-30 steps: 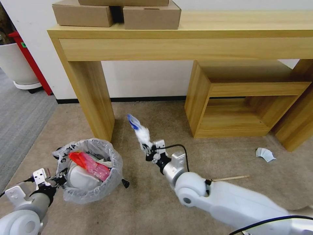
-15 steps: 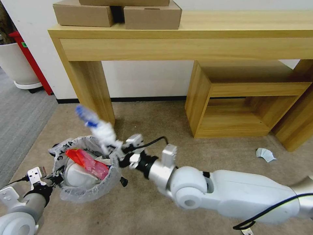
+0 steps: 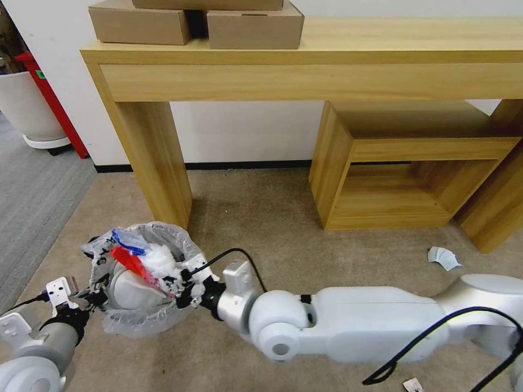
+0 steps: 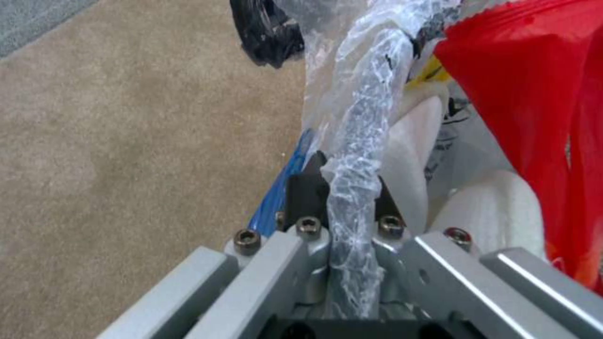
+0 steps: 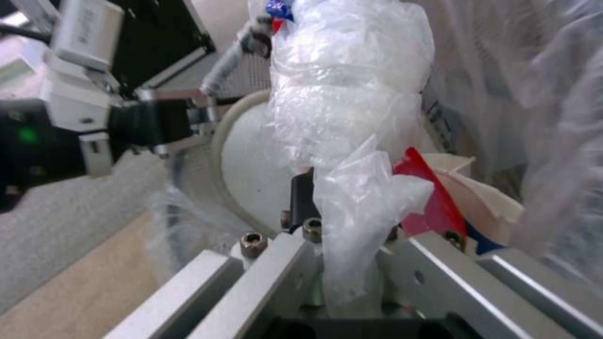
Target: Pick up the trash bin and place the garbage on the floor into it.
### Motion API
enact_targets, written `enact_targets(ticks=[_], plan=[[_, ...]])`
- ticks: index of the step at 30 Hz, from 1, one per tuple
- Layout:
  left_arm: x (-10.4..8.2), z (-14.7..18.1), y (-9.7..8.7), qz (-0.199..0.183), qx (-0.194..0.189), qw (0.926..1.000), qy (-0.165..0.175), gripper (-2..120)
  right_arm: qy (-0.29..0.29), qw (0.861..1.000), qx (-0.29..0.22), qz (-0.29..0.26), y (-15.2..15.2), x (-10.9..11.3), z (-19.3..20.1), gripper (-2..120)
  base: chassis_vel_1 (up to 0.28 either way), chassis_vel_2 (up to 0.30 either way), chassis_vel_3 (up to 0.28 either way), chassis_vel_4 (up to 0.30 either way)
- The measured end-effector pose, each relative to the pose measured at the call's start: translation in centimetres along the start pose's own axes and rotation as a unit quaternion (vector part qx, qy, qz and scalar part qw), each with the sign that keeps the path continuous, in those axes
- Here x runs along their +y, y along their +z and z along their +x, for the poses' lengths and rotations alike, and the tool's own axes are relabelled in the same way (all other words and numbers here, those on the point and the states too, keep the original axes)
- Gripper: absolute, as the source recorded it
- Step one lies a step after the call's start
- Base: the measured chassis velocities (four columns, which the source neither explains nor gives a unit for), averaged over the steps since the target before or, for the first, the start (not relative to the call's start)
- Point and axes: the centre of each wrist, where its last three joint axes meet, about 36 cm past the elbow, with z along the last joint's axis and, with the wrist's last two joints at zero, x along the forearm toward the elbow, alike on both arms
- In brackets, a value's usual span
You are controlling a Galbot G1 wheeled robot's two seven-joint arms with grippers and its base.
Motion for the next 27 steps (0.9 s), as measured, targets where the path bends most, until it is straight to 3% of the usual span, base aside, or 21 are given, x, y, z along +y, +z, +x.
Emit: enact_targets(ticks=[21,24,27], plan=[[-0.1,0.2,-0.3,-0.001,-0.002,1.0000,0.006,1,0.055,0.998,0.036,0.011,1.7,0.6,-4.0,0,0.000,0.000,0.000,0.000],[-0.1,0.0,-0.2,0.000,-0.001,1.0000,0.006,1,0.060,0.997,0.041,0.011,1.8,0.5,-4.1,3,0.000,0.000,0.000,0.000],[-0.2,-0.3,0.0,0.003,0.002,1.0000,0.007,1,0.061,0.997,0.041,0.012,1.9,0.3,-4.0,17,0.000,0.000,0.000,0.000]])
